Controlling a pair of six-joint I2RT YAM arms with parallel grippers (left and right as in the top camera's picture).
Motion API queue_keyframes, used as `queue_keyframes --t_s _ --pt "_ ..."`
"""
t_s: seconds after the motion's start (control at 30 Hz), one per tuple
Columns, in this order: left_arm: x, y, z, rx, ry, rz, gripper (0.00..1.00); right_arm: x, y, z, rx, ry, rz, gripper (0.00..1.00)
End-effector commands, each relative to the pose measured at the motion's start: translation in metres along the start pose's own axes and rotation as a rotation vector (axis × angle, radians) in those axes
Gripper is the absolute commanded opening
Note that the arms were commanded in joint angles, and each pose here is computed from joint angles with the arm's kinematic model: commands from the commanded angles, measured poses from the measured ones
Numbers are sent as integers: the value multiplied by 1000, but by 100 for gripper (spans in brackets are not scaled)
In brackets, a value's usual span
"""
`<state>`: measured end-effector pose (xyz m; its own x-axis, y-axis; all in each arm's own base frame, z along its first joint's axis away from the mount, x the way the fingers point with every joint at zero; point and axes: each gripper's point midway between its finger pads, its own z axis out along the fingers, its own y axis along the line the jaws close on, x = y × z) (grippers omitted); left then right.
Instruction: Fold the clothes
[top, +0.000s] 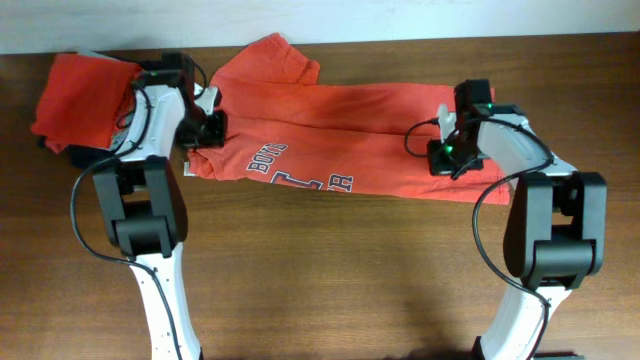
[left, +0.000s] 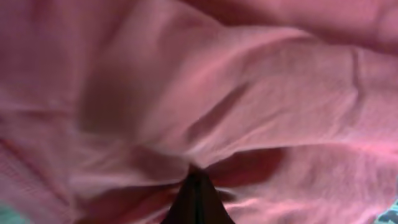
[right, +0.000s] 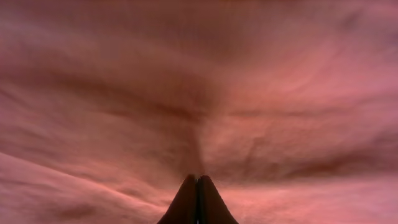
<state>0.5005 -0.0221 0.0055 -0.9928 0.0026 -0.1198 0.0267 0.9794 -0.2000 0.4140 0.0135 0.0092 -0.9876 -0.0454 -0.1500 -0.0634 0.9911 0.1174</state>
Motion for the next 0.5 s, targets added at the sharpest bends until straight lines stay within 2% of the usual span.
queue_keyframes --t_s 0.0,0.17,0.47 --pt "15 4 10 -76 43 -30 1 14 3 12 -20 36 -4 4" --pt "27 16 13 -199 88 -14 1 29 -9 23 44 65 -2 4" --pt "61 25 4 -340 213 -86 1 63 -38 29 195 167 7 4"
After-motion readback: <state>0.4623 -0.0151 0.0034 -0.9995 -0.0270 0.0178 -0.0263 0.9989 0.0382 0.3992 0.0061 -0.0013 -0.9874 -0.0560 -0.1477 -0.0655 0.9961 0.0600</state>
